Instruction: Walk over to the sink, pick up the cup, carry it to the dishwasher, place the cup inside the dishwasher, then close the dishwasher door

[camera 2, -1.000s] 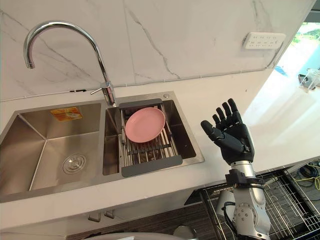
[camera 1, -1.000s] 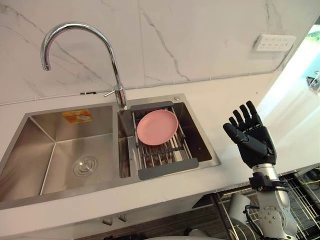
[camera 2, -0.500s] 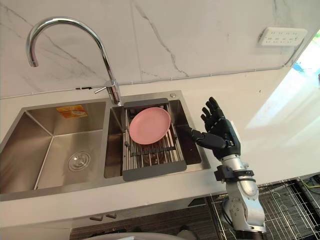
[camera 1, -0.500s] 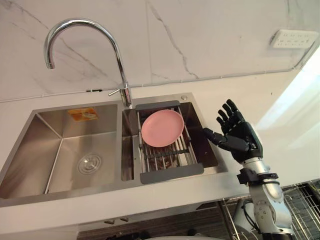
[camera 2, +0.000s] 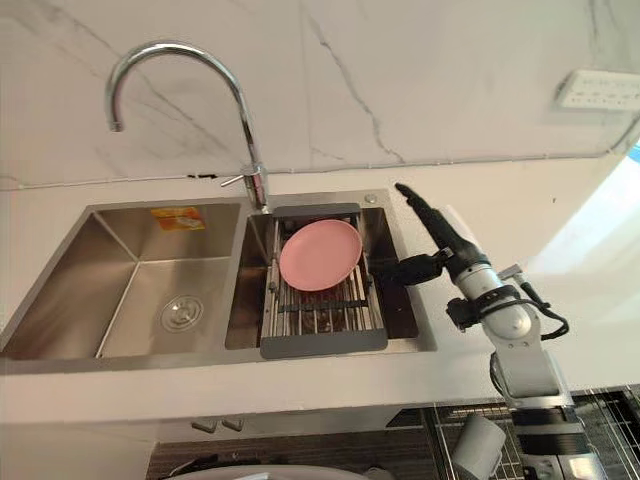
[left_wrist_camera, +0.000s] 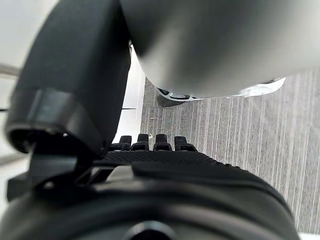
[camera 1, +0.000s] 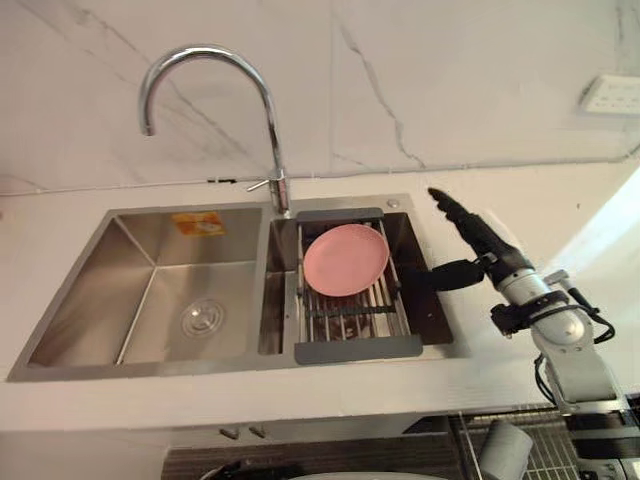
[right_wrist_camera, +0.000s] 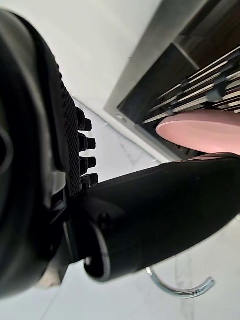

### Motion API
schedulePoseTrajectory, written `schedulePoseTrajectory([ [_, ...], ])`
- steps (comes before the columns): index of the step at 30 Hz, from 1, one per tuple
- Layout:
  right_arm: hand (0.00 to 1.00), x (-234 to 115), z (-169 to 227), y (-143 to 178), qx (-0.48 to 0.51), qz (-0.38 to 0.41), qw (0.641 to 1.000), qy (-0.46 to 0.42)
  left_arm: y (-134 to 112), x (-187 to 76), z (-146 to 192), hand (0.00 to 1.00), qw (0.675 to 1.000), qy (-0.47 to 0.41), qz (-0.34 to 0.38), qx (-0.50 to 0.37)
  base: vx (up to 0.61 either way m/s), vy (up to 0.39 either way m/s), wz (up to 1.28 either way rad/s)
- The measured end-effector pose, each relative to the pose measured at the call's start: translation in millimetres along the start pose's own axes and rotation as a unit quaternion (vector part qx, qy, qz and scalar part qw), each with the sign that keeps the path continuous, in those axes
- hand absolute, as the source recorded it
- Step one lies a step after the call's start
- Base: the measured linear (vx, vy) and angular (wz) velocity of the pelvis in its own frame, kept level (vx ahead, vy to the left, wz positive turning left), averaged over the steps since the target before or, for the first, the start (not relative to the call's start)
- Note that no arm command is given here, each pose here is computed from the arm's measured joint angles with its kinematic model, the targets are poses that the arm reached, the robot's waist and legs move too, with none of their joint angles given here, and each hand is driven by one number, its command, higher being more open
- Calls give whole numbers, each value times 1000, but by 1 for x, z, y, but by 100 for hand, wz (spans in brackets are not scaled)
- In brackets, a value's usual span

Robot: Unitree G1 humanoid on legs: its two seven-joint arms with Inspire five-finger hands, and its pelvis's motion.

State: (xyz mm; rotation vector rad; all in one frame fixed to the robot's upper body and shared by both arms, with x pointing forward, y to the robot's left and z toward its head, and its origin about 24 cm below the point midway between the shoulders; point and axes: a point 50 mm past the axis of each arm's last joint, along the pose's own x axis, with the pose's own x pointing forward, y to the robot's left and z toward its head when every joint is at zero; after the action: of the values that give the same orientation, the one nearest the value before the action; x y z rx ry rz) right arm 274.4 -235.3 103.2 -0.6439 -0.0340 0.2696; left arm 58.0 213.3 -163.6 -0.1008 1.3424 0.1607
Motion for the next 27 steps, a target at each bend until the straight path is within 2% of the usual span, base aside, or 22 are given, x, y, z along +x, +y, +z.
schedulePoseTrajectory([
  [6, 100, 9, -27, 9, -45, 32, 996, 72, -1, -1, 4, 100, 1000, -12, -6, 3, 3, 26, 19],
  [11, 100, 19, -29, 11, -100, 42, 990, 86, -2, -2, 5, 100, 1000, -15, -7, 9, 46, 4, 12],
  [27, 100, 29, -32, 18, -181, -27, 978, 95, 0, -4, 6, 100, 1000, -20, -7, 3, -2, 7, 3],
])
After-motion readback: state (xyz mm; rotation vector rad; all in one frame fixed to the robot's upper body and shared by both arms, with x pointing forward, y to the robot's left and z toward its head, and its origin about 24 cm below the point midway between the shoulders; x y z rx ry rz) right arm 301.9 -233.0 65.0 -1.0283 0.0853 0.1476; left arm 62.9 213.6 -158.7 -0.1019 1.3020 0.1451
